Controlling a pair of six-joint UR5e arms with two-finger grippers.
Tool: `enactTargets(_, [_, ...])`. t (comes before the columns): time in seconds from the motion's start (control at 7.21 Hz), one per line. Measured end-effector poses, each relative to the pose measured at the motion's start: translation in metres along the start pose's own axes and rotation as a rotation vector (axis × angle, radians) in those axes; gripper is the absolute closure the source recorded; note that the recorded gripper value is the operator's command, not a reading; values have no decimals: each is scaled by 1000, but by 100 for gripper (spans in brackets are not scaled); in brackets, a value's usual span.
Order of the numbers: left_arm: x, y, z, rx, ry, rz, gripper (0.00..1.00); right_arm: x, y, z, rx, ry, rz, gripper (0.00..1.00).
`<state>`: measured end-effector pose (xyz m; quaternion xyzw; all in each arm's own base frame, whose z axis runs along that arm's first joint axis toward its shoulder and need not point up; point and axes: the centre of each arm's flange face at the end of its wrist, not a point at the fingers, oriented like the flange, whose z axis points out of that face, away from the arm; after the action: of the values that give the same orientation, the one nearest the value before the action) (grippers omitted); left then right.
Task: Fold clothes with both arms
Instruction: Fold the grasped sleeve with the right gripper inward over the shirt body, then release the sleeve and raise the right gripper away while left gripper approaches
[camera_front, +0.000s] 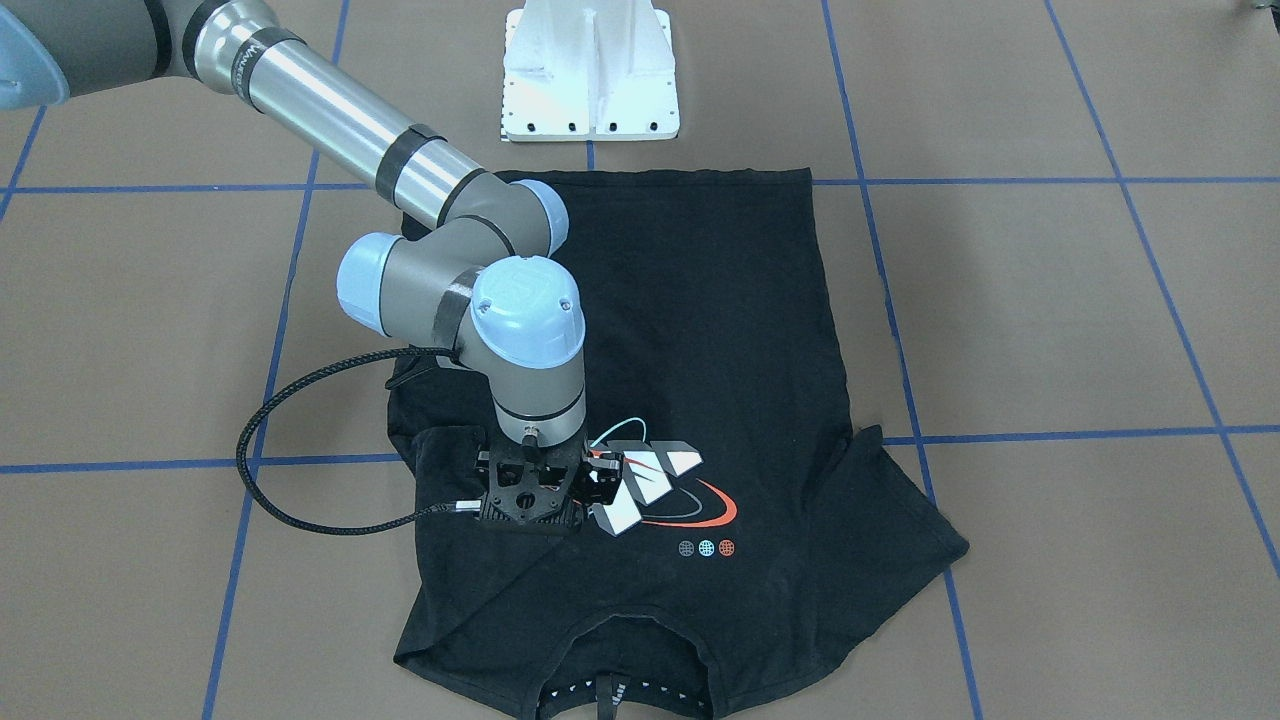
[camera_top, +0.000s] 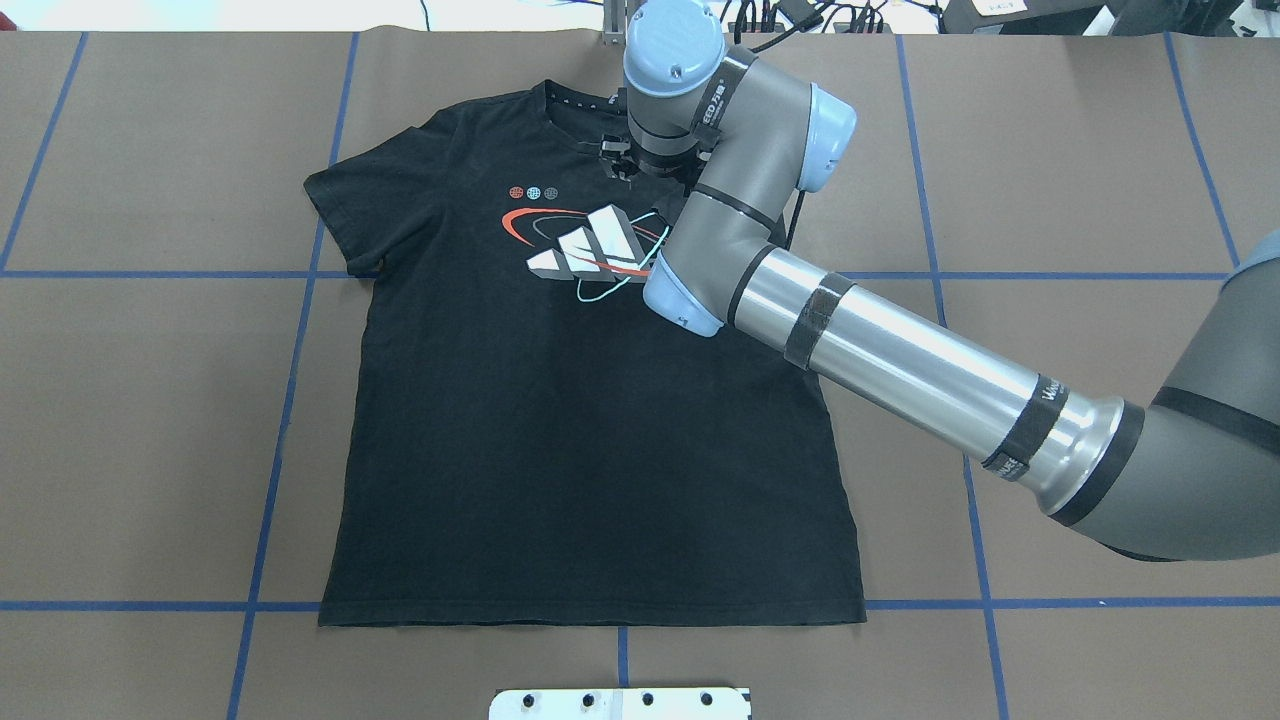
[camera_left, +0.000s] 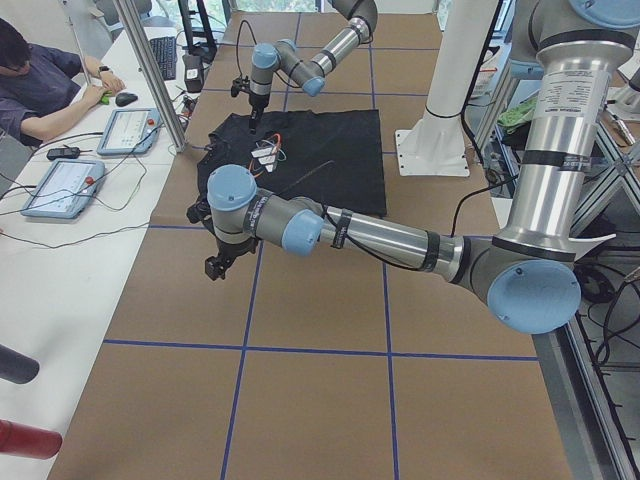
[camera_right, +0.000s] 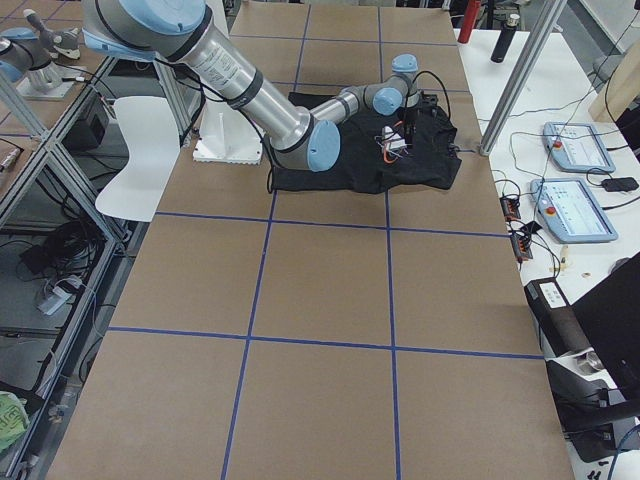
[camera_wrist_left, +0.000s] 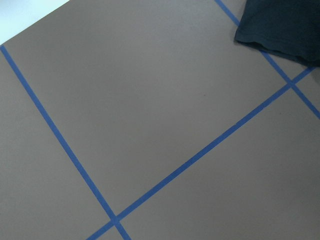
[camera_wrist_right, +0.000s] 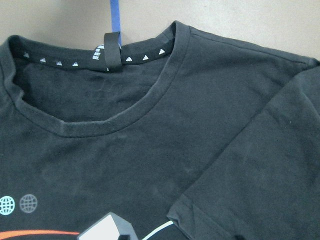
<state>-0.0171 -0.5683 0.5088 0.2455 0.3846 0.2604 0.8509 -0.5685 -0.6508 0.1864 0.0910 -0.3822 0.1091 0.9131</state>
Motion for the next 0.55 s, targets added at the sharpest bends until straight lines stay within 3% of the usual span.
enactTargets(0.14, [4,-17,6,23,1,-15,0,0,-4,-19,-27,1,3,0])
enactTargets(0.55, [31,-84,72,116,27,-267,0,43,-6,-66,-103,40,-61,0])
